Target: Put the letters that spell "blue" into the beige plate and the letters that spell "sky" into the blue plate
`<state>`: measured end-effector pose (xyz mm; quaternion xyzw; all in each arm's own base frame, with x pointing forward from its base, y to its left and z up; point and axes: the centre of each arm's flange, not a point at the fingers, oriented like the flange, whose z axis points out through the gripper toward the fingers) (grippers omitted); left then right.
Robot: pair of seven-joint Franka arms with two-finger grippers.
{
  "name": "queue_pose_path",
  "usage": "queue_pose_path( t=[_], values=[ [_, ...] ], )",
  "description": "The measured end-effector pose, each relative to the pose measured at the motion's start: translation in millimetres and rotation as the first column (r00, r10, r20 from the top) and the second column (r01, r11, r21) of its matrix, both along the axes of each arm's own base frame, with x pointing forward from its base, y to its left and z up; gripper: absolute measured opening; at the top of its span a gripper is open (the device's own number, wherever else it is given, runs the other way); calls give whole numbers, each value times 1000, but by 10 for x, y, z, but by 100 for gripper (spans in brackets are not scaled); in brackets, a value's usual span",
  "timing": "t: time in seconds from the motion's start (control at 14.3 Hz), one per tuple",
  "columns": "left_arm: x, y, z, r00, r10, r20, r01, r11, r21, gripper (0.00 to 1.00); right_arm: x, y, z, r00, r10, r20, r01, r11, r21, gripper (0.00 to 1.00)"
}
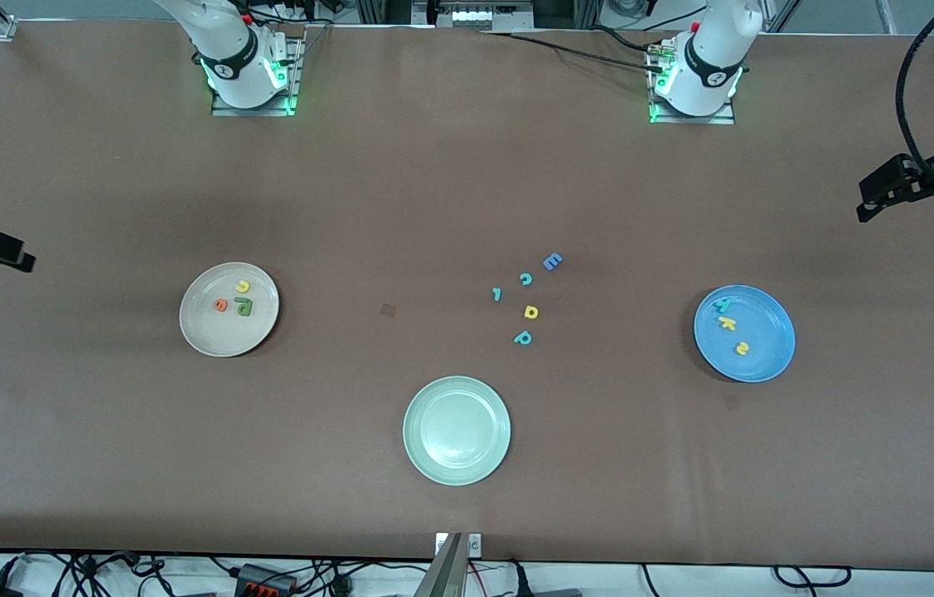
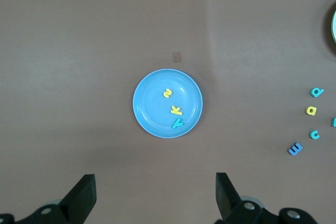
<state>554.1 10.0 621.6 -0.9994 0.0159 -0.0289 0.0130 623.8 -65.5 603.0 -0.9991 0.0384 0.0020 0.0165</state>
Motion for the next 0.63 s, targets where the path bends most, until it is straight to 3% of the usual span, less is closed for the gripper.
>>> queue_pose_path(
  t=[0.14, 0.35, 0.63],
  values=[
    [0, 0, -1, 1000, 0, 0, 0, 1000, 0, 100, -30, 90, 80, 1000, 14, 11, -14, 1000, 6, 100],
    [0, 1, -1, 1000, 0, 0, 0, 1000, 0, 100, -28, 181, 10, 1000, 26, -7, -26, 1000, 1, 100],
    [1, 2, -2, 1000, 0, 0, 0, 1000, 0, 100, -158, 318, -127, 998, 56, -19, -57, 998, -40, 100]
  ],
)
